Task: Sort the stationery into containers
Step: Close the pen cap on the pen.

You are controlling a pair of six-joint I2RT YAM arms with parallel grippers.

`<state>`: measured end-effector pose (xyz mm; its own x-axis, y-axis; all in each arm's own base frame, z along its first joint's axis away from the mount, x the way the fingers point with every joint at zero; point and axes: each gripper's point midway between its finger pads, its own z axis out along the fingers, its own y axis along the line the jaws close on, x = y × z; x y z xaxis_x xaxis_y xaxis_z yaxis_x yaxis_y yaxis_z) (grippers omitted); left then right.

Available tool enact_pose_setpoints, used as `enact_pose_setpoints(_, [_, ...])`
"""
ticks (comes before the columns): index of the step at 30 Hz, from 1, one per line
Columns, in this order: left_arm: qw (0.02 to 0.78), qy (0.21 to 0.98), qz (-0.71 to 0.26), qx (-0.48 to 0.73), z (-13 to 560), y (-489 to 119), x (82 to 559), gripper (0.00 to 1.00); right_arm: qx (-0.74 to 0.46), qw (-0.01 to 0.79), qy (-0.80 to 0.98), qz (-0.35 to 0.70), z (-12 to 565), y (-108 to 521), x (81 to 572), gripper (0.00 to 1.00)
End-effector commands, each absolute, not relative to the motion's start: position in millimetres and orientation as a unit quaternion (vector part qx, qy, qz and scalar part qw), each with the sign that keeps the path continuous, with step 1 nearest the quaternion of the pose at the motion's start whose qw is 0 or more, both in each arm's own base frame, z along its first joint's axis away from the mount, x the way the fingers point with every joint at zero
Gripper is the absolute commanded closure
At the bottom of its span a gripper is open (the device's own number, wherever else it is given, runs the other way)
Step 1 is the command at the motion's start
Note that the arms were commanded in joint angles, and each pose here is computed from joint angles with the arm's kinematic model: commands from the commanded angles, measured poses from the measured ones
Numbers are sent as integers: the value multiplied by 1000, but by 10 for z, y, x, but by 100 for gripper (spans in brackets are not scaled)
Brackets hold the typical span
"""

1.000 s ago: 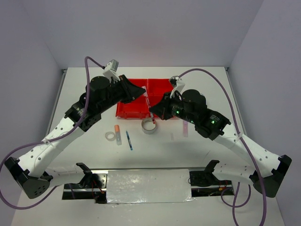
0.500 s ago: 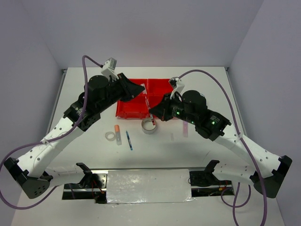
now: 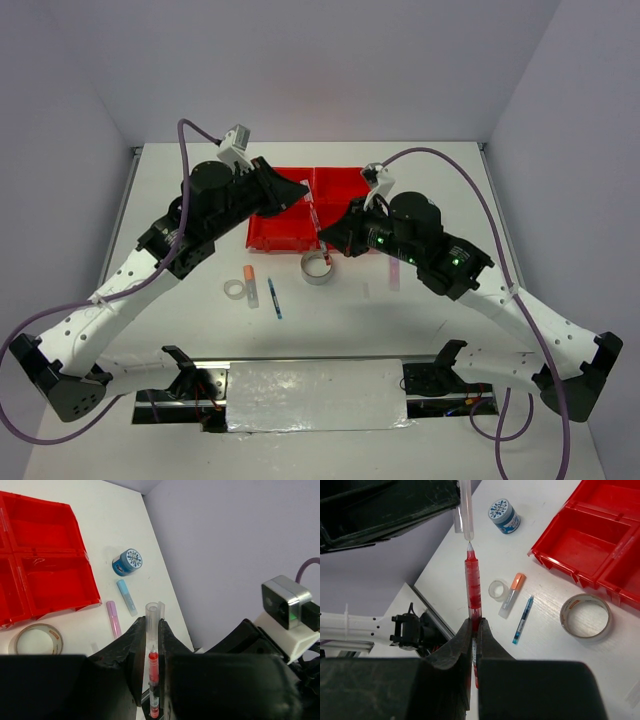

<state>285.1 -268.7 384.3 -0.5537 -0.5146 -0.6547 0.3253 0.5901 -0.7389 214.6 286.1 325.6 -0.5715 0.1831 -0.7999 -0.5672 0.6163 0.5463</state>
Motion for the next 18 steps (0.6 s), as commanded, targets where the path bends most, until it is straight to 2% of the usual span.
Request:
enact_pose_setpoints(1, [480,740,-467,-59,3967,-2701,2841,100,-124,473,764,422,3505,2860,2192,100])
enact_pose_setpoints(18, [473,744,-469,-48,3935,-2737,2821,100,-124,475,759,426,3571,2905,2222,100])
